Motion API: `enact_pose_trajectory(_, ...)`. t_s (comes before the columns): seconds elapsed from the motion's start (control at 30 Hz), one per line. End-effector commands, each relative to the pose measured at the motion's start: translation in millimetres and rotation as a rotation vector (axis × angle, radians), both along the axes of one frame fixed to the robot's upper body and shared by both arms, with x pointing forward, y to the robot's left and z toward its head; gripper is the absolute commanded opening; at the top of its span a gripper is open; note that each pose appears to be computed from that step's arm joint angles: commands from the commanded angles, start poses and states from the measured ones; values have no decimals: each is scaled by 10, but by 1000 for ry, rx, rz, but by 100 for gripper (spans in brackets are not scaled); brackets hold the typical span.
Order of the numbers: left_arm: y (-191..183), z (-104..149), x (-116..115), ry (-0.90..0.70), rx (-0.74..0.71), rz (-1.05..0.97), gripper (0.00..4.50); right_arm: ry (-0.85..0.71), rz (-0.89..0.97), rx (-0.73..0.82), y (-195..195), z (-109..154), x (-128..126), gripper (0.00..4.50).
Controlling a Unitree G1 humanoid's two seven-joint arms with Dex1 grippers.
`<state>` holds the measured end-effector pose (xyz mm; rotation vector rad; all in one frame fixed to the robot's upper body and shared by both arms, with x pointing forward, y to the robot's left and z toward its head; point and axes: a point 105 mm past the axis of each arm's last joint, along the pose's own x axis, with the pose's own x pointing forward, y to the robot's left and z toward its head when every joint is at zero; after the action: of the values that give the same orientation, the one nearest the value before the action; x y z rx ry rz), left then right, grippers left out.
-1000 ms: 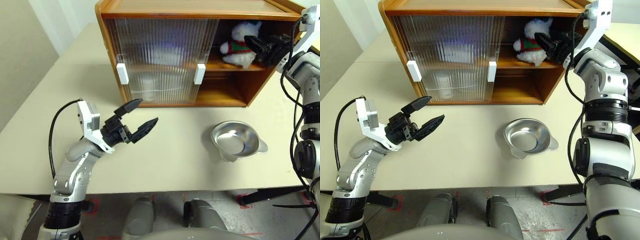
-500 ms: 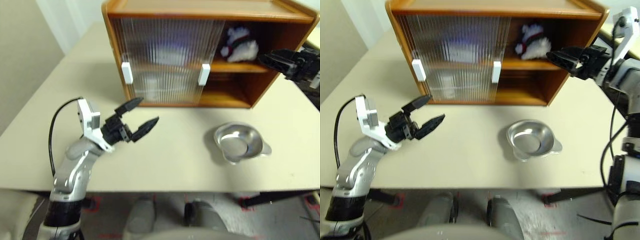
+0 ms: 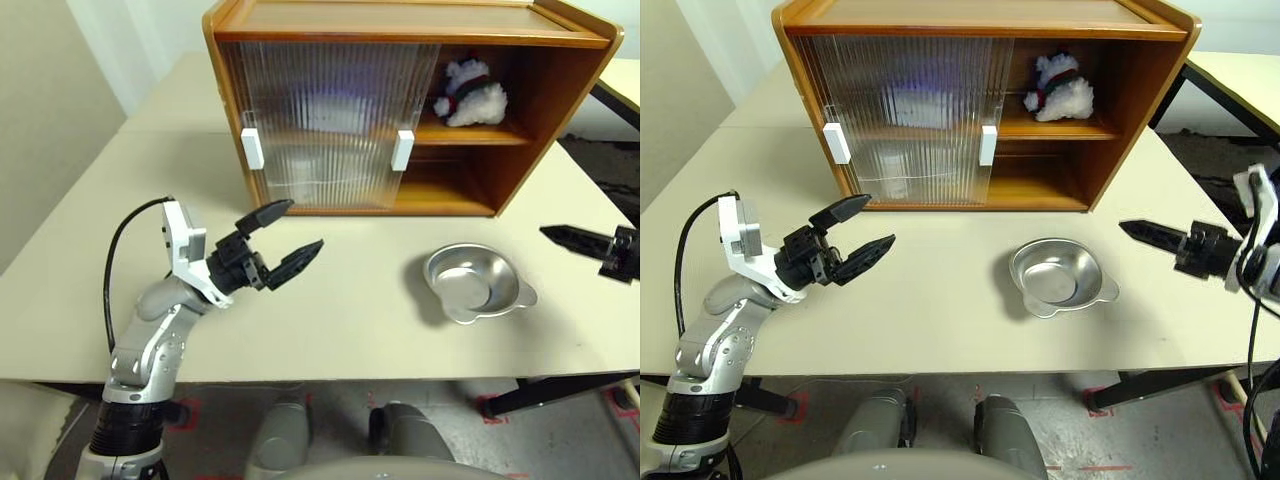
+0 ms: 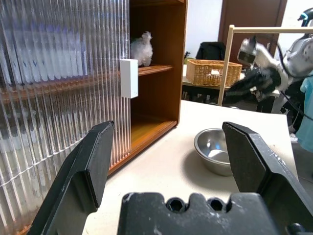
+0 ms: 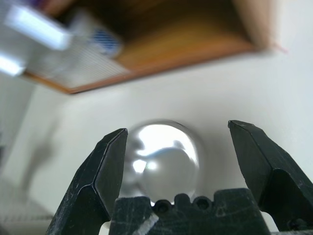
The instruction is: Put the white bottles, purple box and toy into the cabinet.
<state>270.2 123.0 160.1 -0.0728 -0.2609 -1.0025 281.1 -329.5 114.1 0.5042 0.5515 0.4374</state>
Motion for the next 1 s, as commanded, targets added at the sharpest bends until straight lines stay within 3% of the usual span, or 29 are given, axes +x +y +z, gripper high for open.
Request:
enact_pose_trajectory(0.03, -1, -32, 0, 13, 0, -9, 450, 98, -42, 26, 12, -274, -158, 447)
enact_pose_trajectory(0.2, -2, -36, 2, 14, 8, -17, 450, 181, -61, 95, 89, -471, -321, 447)
enact_pose_trajectory(0.53, 7, -60, 5, 18, 19, -19, 450, 251, 1, 237, 320, -451, -438, 447)
enact_pose_trajectory(0.7, 4, -66, 10, 17, 22, -20, 450, 243, 10, 258, 388, -435, -393, 283)
enact_pose_trajectory(0.9, 11, -64, 17, 15, 22, -16, 450, 218, 10, 254, 411, -402, -340, 50)
enact_pose_trajectory(1.0, 13, -63, 24, 13, 22, -17, 450, 202, 16, 265, 431, -357, -321, 16)
